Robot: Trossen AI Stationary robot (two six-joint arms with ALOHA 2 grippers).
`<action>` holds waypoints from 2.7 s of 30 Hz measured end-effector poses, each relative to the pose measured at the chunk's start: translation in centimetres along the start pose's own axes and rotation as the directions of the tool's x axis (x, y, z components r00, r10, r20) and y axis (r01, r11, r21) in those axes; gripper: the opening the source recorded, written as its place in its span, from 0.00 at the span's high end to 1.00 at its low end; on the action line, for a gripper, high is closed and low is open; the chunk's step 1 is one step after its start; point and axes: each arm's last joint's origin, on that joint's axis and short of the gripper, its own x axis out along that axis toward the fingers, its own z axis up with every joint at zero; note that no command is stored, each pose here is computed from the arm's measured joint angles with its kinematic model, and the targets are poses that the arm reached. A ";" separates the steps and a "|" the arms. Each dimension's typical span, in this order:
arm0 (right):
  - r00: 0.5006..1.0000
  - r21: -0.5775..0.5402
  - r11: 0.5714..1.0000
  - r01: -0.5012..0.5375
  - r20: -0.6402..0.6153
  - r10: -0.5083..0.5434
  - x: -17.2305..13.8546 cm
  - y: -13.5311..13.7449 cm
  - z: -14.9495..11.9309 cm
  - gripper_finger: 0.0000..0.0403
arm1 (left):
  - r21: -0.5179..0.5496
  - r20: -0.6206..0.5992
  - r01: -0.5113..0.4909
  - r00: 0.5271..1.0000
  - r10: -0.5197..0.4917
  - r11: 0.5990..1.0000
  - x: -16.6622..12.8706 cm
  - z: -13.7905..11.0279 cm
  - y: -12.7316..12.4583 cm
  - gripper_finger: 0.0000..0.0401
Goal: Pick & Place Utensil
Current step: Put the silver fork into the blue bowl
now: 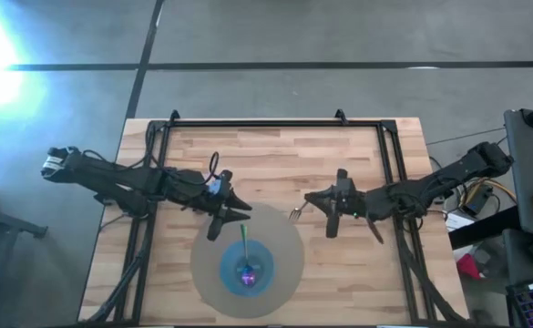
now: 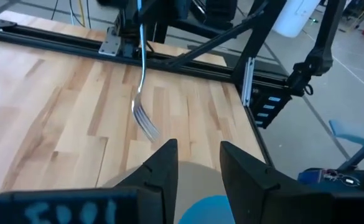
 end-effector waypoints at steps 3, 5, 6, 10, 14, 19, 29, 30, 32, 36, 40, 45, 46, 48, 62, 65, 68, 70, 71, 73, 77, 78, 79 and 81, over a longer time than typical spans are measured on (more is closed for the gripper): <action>1.000 0.095 0.995 -0.006 0.009 0.006 0.8 -0.4 -1.5 0.98 | 0.016 0.000 0.002 1.000 -0.002 1.000 0.0 0.0 -0.1 0.72; 1.000 0.152 0.988 -0.023 0.021 0.020 1.2 -0.6 -2.5 0.98 | 0.017 -0.002 0.004 1.000 -0.004 1.000 0.0 -0.1 -0.1 0.72; 0.999 0.183 0.982 -0.037 0.031 0.032 1.4 -0.6 -2.9 0.98 | 0.017 -0.003 0.005 1.000 -0.005 1.000 0.0 -0.1 -0.2 0.72; 0.993 0.287 0.953 -0.100 0.083 0.080 2.1 -0.5 -4.2 0.98 | 0.018 -0.010 0.007 1.000 -0.006 1.000 0.0 -0.2 -0.2 0.72; 0.988 0.348 0.927 -0.139 0.118 0.104 3.3 -0.1 -5.3 0.98 | 0.018 -0.011 0.006 1.000 -0.006 1.000 0.0 -0.2 -0.2 0.72; 0.984 0.394 0.902 -0.176 0.100 0.148 5.4 1.0 -6.9 0.98 | 0.018 -0.020 0.004 1.000 -0.004 1.000 0.0 -0.3 -0.2 0.72; 0.984 0.442 0.881 -0.166 0.021 0.175 9.1 2.6 -9.6 0.98 | 0.017 -0.027 0.002 1.000 -0.002 1.000 0.0 -0.4 -0.2 0.72; 0.983 0.445 0.879 -0.170 0.012 0.184 9.3 2.7 -9.8 0.98 | 0.017 -0.027 0.002 1.000 -0.002 1.000 0.0 -0.4 -0.2 0.72; 0.982 0.444 0.880 -0.169 0.002 0.188 9.8 2.9 -10.1 0.98 | 0.017 -0.026 0.003 1.000 -0.002 1.000 0.0 -0.3 -0.2 0.72; 0.981 0.439 0.883 -0.166 -0.016 0.192 10.4 3.1 -10.7 0.98 | 0.017 -0.027 0.002 1.000 -0.002 1.000 0.0 -0.4 -0.2 0.72; 0.982 0.434 0.889 -0.147 -0.043 0.183 10.9 3.1 -11.7 0.98 | 0.015 -0.027 0.002 1.000 -0.002 1.000 0.0 -0.4 -0.2 0.72; 0.980 0.443 0.887 -0.128 -0.079 0.181 11.6 3.0 -12.9 0.98 | 0.013 -0.027 0.002 1.000 -0.002 1.000 0.0 -0.4 -0.2 0.72; 0.980 0.444 0.887 -0.128 -0.079 0.181 11.8 3.1 -13.0 0.98 | 0.013 -0.027 0.002 1.000 -0.002 1.000 0.0 -0.4 -0.2 0.72; 0.980 0.441 0.889 -0.124 -0.087 0.180 12.1 3.1 -13.3 0.98 | 0.013 -0.026 0.002 1.000 -0.002 1.000 0.0 -0.3 -0.2 0.72; 0.971 0.442 0.888 -0.128 -0.127 0.204 13.3 2.8 -14.5 0.98 | 0.010 -0.024 0.003 1.000 -0.003 1.000 0.0 -0.3 -0.2 0.72; 0.970 0.440 0.888 -0.130 -0.130 0.206 13.5 2.9 -14.7 0.98 | 0.010 -0.024 0.003 1.000 -0.002 1.000 0.0 -0.3 -0.2 0.72; 0.968 0.432 0.892 -0.135 -0.135 0.212 13.6 3.0 -14.7 0.98 | 0.009 -0.025 0.002 1.000 -0.002 1.000 0.0 -0.3 -0.2 0.72; 0.967 0.419 0.897 -0.142 -0.135 0.216 13.7 3.1 -14.6 0.98 | 0.009 -0.028 0.002 1.000 -0.002 1.000 0.0 -0.4 -0.2 0.72; 0.967 0.417 0.898 -0.141 -0.136 0.215 13.6 3.1 -14.6 0.97 | 0.009 -0.027 0.002 1.000 -0.002 1.000 0.0 -0.4 -0.2 0.72; 0.967 0.413 0.900 -0.140 -0.140 0.214 13.6 3.1 -14.6 0.96 | 0.009 -0.028 0.002 1.000 -0.001 1.000 0.0 -0.4 -0.2 0.72; 0.965 0.399 0.908 -0.125 -0.163 0.204 13.6 3.0 -14.8 0.90 | 0.009 -0.028 0.002 1.000 -0.002 1.000 0.0 -0.4 -0.2 0.72; 0.965 0.400 0.909 -0.117 -0.172 0.200 13.6 2.9 -14.9 0.88 | 0.009 -0.028 0.002 1.000 -0.002 1.000 0.0 -0.4 -0.2 0.72; 0.964 0.399 0.910 -0.112 -0.179 0.197 13.6 2.9 -15.0 0.87 | 0.009 -0.028 0.002 1.000 -0.002 1.000 0.0 -0.4 -0.2 0.72; 0.963 0.397 0.912 -0.108 -0.185 0.195 13.5 2.9 -15.1 0.83 | 0.009 -0.028 0.002 1.000 -0.002 1.000 0.0 -0.4 -0.2 0.72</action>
